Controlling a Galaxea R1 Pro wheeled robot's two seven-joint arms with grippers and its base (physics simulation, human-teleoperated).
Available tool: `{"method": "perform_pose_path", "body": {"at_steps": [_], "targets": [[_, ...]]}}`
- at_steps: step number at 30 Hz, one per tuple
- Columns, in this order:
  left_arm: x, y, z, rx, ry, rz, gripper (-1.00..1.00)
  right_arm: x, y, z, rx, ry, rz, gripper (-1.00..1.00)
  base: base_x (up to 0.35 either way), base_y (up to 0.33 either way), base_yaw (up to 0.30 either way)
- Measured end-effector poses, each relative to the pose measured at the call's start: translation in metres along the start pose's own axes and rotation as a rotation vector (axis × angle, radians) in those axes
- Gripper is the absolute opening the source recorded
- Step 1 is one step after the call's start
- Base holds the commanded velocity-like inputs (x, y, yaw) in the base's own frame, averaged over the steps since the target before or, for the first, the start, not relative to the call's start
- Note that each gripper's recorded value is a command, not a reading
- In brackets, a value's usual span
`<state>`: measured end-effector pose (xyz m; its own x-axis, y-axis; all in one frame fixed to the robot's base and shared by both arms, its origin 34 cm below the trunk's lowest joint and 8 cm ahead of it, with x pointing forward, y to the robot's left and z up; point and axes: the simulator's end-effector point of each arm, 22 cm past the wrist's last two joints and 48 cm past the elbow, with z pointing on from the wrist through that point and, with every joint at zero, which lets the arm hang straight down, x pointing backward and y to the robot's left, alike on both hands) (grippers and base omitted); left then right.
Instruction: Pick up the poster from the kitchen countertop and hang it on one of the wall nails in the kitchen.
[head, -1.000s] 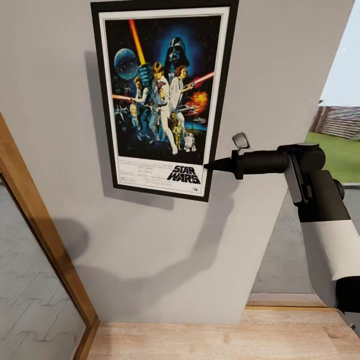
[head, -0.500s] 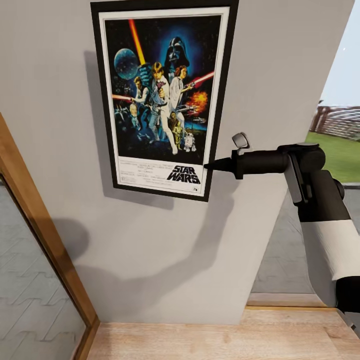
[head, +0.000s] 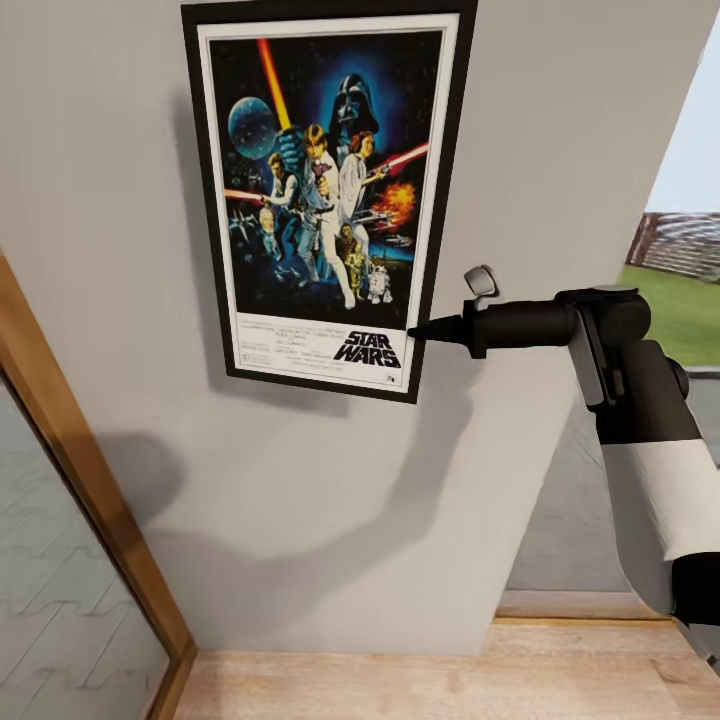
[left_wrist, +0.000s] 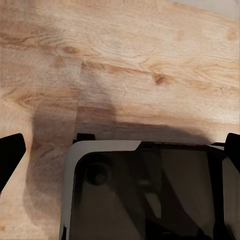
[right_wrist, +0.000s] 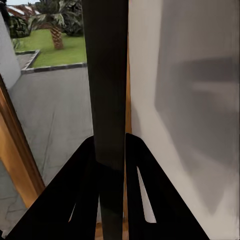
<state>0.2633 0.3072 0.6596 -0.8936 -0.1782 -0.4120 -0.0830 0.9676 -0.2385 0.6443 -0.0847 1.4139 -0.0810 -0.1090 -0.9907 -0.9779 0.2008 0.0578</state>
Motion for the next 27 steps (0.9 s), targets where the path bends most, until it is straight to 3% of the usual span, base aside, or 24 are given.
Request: {"method": "perform_pose_path", "body": {"at_steps": [27], "targets": [[-0.0002,0.0000,0.0002,0.000,0.000,0.000,1.00,0.0003,-0.0004,0.0002,0.000,0.000,0.000,-1.00,0.088,0.000,0.000]]}}
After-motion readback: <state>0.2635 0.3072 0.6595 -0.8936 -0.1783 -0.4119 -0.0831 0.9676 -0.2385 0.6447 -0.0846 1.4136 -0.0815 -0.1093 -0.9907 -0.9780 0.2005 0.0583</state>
